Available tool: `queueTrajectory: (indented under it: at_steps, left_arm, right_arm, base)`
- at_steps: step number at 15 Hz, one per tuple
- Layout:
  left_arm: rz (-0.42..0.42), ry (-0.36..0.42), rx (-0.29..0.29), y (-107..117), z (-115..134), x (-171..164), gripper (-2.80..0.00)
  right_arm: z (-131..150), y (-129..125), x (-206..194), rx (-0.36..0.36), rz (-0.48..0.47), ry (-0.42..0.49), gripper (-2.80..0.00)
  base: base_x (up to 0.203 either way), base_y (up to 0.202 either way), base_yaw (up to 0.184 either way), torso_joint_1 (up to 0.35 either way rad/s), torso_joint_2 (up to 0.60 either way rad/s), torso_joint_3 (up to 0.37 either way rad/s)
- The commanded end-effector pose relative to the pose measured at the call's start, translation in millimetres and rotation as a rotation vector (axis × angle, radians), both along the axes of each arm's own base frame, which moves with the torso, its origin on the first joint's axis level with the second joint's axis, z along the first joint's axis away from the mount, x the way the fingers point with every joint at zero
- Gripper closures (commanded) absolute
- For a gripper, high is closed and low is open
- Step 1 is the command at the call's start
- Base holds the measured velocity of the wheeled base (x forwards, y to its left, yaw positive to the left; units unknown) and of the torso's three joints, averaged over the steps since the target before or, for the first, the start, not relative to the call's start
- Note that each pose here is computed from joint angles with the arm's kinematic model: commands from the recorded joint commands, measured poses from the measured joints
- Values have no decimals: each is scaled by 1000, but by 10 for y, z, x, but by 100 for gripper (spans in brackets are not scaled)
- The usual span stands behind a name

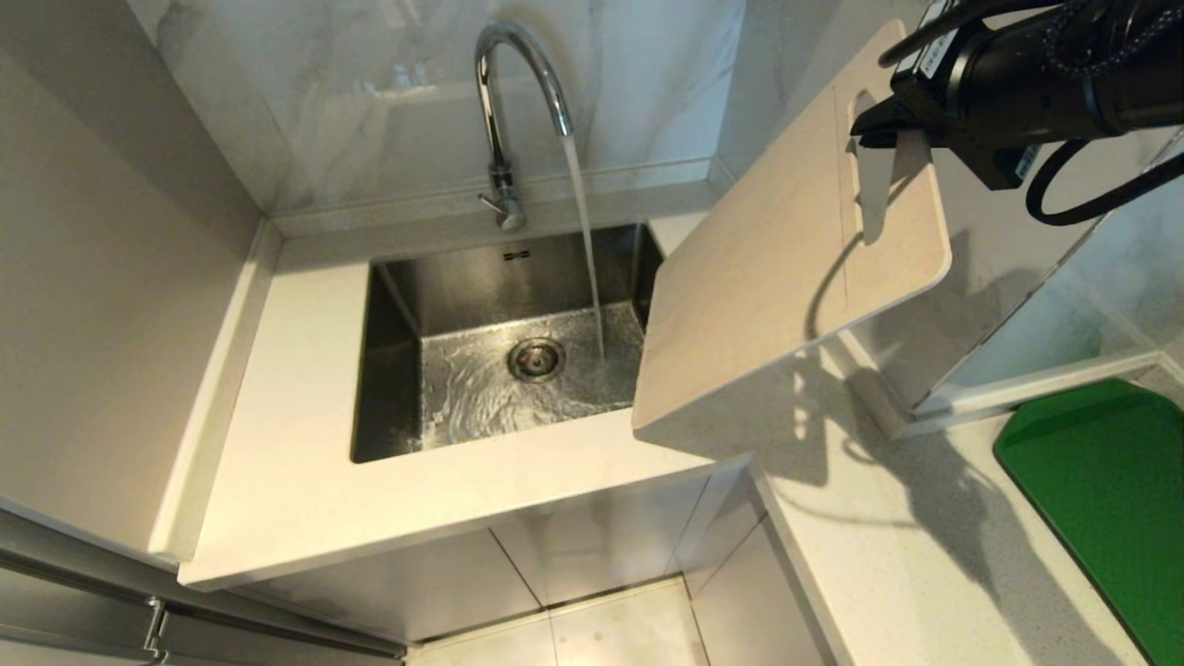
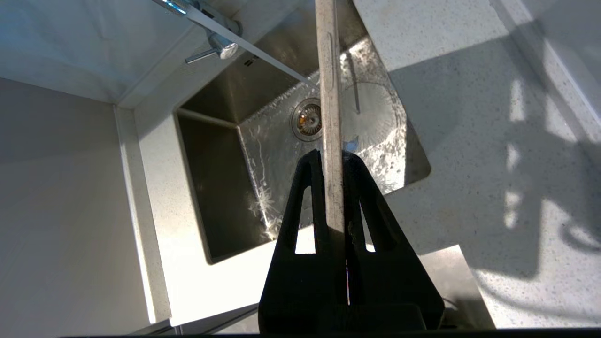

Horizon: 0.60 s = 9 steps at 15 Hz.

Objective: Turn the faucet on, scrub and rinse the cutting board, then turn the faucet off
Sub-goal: Pick up the cutting board, then scrub the cutting board underwater

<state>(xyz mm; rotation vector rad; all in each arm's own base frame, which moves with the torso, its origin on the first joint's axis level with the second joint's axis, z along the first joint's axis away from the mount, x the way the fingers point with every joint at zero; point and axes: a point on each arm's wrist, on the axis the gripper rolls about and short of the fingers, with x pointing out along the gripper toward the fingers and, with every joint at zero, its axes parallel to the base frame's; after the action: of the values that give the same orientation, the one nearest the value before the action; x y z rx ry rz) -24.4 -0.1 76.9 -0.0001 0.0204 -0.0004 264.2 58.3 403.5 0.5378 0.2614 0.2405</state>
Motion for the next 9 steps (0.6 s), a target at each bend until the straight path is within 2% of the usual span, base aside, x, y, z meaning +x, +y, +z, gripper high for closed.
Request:
queueTrajectory:
  at_steps: [1,9]
  left_arm:
    - [-1,2,0,0,0,1,0]
    - [0,0,3,0,0,2,0]
  right_arm:
    - [27,-7,-43,4,2,-8,0]
    - [45,-10,-53,5,1,-21,0]
  base:
    - [0,0,0,0,0,0]
    - [0,0,0,0,0,0]
